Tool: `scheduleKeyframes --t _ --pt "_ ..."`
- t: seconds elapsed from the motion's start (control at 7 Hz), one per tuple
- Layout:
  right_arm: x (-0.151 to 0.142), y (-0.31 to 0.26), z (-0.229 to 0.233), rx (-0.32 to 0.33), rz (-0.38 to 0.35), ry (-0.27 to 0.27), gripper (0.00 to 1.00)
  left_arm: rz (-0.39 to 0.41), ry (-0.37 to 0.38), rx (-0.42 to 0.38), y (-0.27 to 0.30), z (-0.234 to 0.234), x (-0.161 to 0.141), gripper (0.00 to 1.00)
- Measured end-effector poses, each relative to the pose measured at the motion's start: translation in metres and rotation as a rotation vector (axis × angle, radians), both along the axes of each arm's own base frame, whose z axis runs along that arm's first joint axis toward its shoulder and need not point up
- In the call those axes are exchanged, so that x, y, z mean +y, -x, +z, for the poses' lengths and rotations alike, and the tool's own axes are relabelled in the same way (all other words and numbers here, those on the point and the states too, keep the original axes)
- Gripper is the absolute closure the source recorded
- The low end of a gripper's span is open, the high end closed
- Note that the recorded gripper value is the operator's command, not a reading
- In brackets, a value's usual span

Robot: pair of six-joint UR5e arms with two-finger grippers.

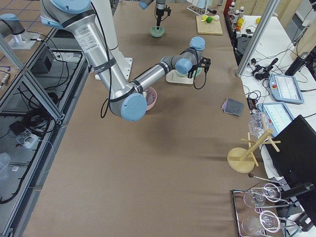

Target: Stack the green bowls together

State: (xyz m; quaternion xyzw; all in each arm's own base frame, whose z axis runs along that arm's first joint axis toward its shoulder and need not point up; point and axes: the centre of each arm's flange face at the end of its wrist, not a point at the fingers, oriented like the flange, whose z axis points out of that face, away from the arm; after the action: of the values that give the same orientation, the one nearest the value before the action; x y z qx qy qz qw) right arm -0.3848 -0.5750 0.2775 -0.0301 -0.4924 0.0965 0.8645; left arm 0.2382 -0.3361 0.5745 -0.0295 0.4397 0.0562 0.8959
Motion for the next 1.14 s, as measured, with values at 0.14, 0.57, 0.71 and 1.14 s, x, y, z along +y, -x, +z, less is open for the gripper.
scheduleKeyframes --t 0.14,0.57,0.71,1.14 --pt "0.0 0.018 -0.01 0.004 0.008 0.002 1.0 0.018 0.015 0.015 -0.003 -0.001 0.001 1.0" --pt "0.014 0.058 -0.024 0.014 0.011 0.013 1.0 0.077 0.058 0.118 -0.026 -0.035 -0.012 1.0" --pt "0.019 0.067 -0.034 0.005 0.01 0.018 1.0 0.074 0.074 0.144 -0.035 -0.054 -0.025 1.0" --pt "0.029 0.107 -0.055 -0.015 0.0 0.021 1.0 0.043 0.076 0.173 -0.045 -0.094 -0.06 1.0"
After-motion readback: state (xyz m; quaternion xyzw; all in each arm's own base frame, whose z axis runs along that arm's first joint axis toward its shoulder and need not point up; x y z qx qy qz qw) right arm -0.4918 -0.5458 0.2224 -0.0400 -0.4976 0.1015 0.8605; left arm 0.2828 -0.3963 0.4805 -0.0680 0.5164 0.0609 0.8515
